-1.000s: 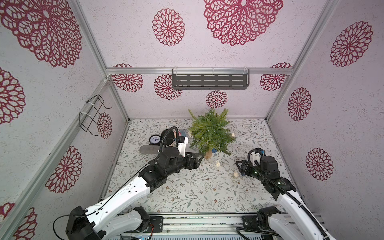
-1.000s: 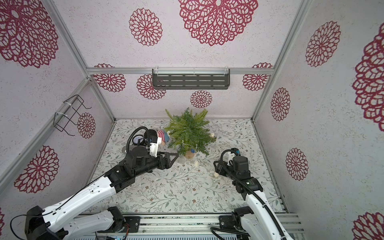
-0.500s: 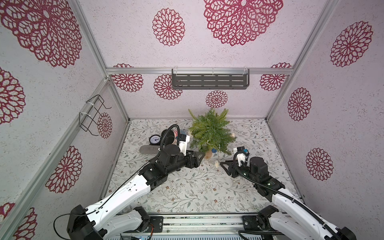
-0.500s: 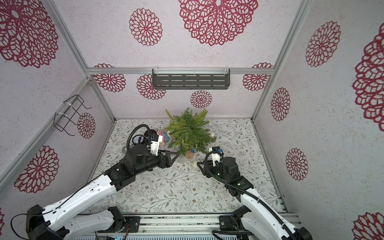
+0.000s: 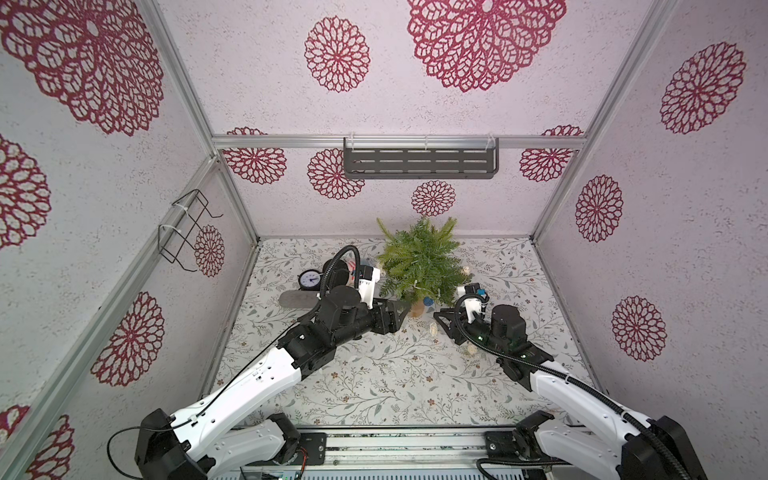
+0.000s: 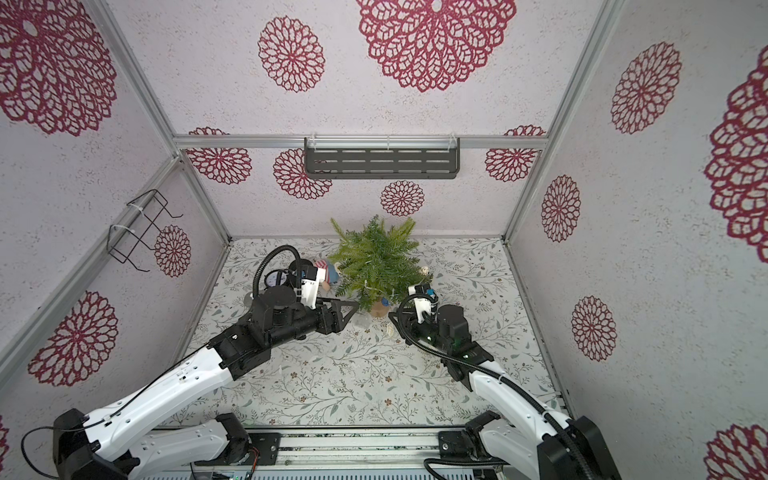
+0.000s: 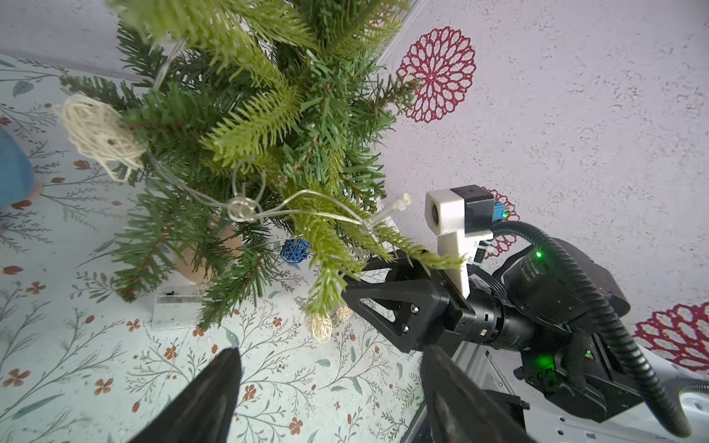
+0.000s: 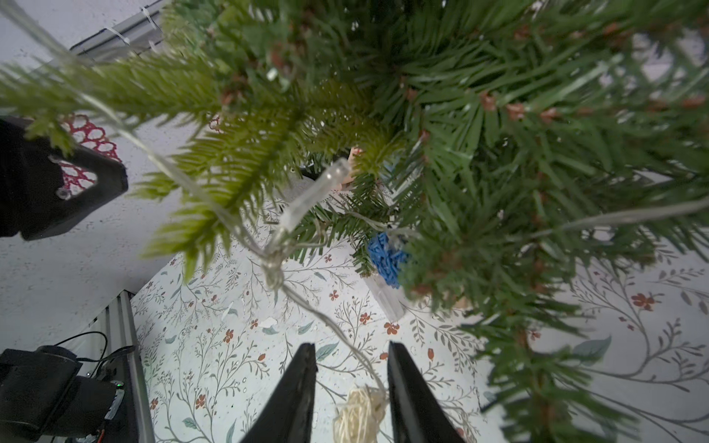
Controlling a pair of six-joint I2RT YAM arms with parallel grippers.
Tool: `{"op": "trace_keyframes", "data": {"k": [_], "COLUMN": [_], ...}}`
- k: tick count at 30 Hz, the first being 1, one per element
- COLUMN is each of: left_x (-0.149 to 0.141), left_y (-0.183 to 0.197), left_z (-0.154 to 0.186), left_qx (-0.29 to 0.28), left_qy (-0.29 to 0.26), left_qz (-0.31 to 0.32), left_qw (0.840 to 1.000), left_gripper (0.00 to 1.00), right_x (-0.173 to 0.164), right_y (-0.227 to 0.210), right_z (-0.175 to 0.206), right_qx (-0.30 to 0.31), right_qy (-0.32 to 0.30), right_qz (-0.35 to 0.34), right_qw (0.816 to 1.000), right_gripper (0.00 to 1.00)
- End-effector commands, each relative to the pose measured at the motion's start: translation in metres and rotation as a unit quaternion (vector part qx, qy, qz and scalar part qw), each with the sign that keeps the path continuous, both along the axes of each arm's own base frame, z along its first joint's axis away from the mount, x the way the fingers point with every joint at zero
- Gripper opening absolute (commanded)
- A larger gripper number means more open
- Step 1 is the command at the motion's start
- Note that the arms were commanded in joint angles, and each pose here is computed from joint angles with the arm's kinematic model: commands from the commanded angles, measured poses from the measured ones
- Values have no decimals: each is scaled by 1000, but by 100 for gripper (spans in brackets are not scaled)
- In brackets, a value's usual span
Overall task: Remove string lights from the small christmas tree
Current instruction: Pick up the light string from the Christmas tree.
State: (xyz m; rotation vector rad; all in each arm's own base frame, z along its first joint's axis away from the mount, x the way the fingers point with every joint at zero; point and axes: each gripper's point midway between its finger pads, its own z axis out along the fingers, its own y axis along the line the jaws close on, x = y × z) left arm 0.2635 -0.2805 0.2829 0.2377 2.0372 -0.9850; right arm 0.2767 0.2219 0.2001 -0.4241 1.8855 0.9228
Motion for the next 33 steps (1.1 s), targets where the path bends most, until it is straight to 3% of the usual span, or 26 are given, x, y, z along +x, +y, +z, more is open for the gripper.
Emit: {"op": "trace_keyframes", "data": {"k": [1, 18, 33], "left_x": [-1, 1, 2], "left_y": [-5, -5, -2], "left_z": [7, 8, 8], "left_qx": [1, 5, 8], "left_qy": [-6, -3, -2], "left_qz": [-7, -1, 7], "left_qw": [1000, 1000, 1000], "left_gripper": [78, 78, 79], "right_x": [3, 12, 9], "right_y": [10, 22, 16], "right_z": [44, 35, 40], "right_qx": [41, 34, 30], "right_qy": [-74, -84, -86], "right_qz": [19, 30, 19], "right_qw": [996, 995, 996], "right_gripper": [31, 26, 4]}}
